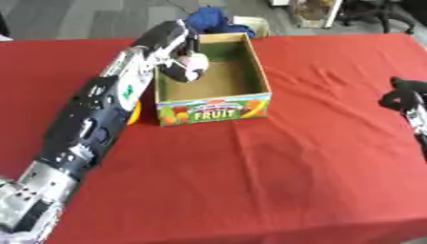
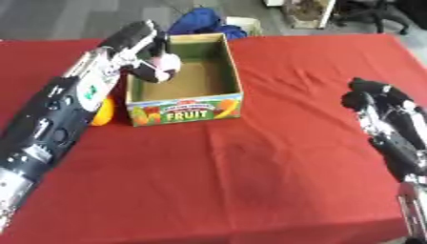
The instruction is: Pick up objects on the table and place them in the box.
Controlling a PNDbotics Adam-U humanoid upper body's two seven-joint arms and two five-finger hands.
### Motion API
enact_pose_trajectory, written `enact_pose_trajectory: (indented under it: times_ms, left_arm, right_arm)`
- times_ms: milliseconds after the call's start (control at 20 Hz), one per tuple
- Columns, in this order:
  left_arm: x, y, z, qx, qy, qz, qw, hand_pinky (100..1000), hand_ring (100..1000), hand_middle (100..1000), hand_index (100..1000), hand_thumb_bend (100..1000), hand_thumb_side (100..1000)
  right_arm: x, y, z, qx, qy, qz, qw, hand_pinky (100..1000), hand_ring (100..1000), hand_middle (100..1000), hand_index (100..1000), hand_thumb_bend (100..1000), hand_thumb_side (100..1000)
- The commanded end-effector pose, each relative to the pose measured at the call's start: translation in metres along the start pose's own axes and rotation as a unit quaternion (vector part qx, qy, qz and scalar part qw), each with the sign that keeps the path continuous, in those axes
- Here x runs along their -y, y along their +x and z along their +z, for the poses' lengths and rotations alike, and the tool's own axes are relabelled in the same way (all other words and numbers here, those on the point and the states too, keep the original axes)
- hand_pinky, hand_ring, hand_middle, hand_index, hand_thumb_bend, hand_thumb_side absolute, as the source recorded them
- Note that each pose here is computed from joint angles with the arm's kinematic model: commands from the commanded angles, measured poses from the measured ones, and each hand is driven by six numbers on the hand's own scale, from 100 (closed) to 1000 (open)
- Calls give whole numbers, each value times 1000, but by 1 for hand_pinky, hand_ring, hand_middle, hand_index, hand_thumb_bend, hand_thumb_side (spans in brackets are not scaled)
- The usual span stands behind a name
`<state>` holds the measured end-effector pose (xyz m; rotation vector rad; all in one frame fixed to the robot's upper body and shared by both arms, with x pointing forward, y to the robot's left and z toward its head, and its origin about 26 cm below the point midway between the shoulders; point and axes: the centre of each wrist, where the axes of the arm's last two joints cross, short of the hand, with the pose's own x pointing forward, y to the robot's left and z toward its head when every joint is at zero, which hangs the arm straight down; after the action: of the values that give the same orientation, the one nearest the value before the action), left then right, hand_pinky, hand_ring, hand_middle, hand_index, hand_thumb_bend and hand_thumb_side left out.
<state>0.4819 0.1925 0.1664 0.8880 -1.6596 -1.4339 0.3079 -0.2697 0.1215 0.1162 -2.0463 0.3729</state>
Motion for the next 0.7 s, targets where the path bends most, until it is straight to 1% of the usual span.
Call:
enact_pose_trajectory:
  times_ms: [50, 100, 150, 250, 300, 350, 450, 600, 700]
  left_arm:
    - [-8, 0, -2, 7, -1, -8, 1000, 582, 517, 500, 641, 793, 100]
    - [-7, -1, -2, 7, -4, -5, 1000, 593, 535, 527, 655, 820, 128]
    - [-7, -1, -1, 7, -5, -1, 1000, 609, 559, 559, 677, 833, 192]
    - [-10, -1, 0, 8, 4, 8, 1000, 630, 590, 607, 718, 859, 282]
    - [-13, -2, 1, 10, 10, 14, 1000, 630, 590, 607, 718, 859, 282]
    - [-17, -1, 1, 12, 19, 21, 1000, 635, 596, 622, 734, 872, 308]
    - [-27, -1, 4, 17, 37, 35, 999, 643, 604, 633, 750, 878, 318]
    - [-51, -1, 12, 30, 68, 51, 996, 651, 611, 640, 760, 882, 315]
    - [-66, -4, 21, 34, 85, 62, 994, 645, 599, 621, 757, 878, 296]
  right_arm:
    - [2, 6, -4, 13, 5, 3, 1000, 819, 1000, 588, 739, 100, 431]
    - [2, 6, -4, 12, 5, 3, 1000, 819, 1000, 588, 739, 100, 431]
    - [2, 6, -4, 13, 5, 3, 1000, 819, 1000, 588, 739, 100, 431]
    - [2, 6, -4, 13, 5, 3, 1000, 819, 1000, 587, 739, 100, 431]
    - [2, 6, -4, 13, 5, 3, 1000, 819, 1000, 587, 739, 100, 431]
    - [2, 5, -4, 12, 4, 3, 1000, 818, 1000, 587, 739, 100, 431]
    - [2, 5, -4, 12, 3, 4, 1000, 819, 1000, 587, 739, 100, 431]
    - [3, 5, -4, 11, 2, 5, 1000, 819, 1000, 587, 739, 100, 432]
    - [4, 5, -3, 10, 1, 6, 1000, 819, 1000, 587, 739, 100, 433]
